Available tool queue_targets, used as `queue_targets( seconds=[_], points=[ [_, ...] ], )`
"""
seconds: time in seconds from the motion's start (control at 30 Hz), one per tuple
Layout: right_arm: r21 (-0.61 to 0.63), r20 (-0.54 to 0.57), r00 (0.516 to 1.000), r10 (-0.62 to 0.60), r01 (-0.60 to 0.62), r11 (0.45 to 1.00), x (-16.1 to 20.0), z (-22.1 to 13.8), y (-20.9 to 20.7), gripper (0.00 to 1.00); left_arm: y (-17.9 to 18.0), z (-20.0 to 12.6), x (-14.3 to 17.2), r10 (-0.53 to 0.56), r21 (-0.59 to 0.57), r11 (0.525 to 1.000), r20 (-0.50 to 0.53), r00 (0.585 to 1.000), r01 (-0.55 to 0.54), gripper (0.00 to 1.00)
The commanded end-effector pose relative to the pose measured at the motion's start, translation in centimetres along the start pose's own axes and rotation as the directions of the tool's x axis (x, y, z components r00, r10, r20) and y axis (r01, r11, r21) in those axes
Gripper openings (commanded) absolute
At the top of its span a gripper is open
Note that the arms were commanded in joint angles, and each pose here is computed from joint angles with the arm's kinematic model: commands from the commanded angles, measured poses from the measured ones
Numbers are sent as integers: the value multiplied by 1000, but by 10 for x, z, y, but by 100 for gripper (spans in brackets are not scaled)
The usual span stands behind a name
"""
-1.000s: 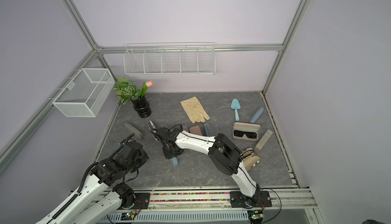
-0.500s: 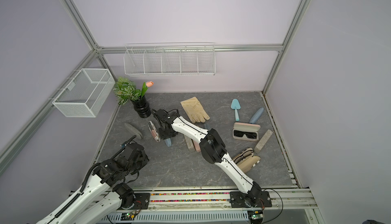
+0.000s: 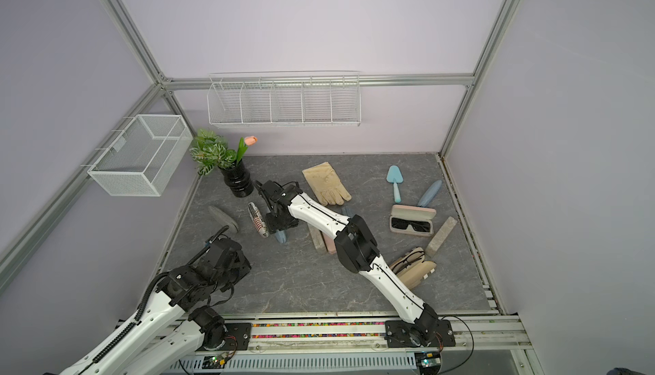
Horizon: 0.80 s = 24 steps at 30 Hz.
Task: Close the glasses case
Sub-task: Move the glasses case to the center of the board, then pick up the glasses case at the center of the board.
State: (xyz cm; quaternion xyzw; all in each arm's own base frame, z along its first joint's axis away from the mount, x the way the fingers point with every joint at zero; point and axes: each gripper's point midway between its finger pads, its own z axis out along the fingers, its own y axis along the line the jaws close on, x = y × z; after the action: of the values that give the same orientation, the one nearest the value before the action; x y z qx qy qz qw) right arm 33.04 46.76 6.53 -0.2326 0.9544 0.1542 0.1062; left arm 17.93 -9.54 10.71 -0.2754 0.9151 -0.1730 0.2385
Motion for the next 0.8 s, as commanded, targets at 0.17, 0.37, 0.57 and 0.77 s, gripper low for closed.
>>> queue_targets(
  seconds=[0.17, 0.37, 0.57, 0.77],
  points=[
    [40, 245, 967, -62, 54, 998, -19, -145, -8, 70, -57, 9, -5, 107, 106, 989, -58, 993, -100, 35],
    [168, 365, 931, 21, -87, 982, 4, -211, -76, 72, -104, 13, -11, 191, 153, 972, -77, 979, -178, 37],
    [210, 420, 874, 244, -355, 911, 64, -245, -180, 73, -158, 24, -4, 314, 197, 936, -97, 944, -291, 38],
    [137, 468, 761, 450, -565, 814, 124, -265, -248, 74, -211, 46, 17, 451, 244, 880, -155, 879, -408, 46]
  ],
)
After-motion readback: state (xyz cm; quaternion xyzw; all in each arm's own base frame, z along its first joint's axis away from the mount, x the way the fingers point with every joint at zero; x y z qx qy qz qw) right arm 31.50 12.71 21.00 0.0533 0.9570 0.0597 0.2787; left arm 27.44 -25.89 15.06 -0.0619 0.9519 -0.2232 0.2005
